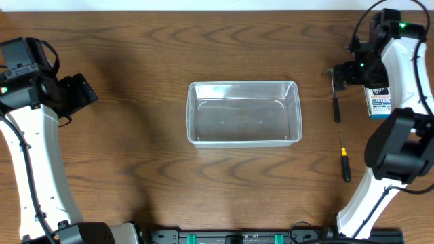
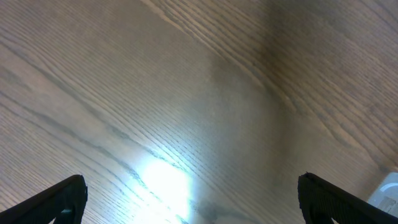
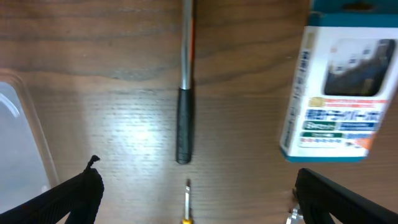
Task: Pack container
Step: 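Move the right gripper over the silver claw hammer's handle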
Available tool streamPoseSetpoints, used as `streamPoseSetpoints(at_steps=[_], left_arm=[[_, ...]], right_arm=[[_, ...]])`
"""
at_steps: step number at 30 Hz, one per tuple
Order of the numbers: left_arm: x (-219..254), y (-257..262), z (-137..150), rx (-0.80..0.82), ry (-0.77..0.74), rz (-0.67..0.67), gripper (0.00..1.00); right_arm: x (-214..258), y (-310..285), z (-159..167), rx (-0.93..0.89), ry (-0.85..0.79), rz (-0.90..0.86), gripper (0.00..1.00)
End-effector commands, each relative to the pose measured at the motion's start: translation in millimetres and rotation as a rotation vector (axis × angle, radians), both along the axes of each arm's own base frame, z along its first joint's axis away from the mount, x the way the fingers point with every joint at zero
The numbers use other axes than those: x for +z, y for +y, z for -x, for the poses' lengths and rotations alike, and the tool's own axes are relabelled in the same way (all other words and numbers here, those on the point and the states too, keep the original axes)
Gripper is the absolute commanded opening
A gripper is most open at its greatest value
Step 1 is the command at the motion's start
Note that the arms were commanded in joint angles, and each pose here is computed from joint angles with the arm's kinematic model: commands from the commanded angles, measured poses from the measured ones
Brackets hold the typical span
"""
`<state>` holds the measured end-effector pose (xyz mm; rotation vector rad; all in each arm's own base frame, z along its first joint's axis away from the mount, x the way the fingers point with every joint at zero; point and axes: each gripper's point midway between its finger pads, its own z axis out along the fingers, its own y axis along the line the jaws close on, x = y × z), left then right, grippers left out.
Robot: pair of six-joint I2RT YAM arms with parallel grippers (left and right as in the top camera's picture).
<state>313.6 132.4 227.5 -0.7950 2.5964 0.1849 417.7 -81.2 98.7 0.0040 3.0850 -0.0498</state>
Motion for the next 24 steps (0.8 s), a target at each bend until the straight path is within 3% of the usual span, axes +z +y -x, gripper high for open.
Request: streamPoseSetpoints(at_steps=[1, 24], left_arm=[[8.3, 2.6, -0.6, 0.001, -0.019, -0.018, 0.98], [8.3, 2.6, -0.6, 0.001, -0.019, -0.018, 0.98]], right_arm=[[-10.6, 5.4, -3.4, -0.067, 0.006, -0.04, 0.99], [-40.1, 1.8, -30.3, -0.063, -0.026, -0.059, 0.99]])
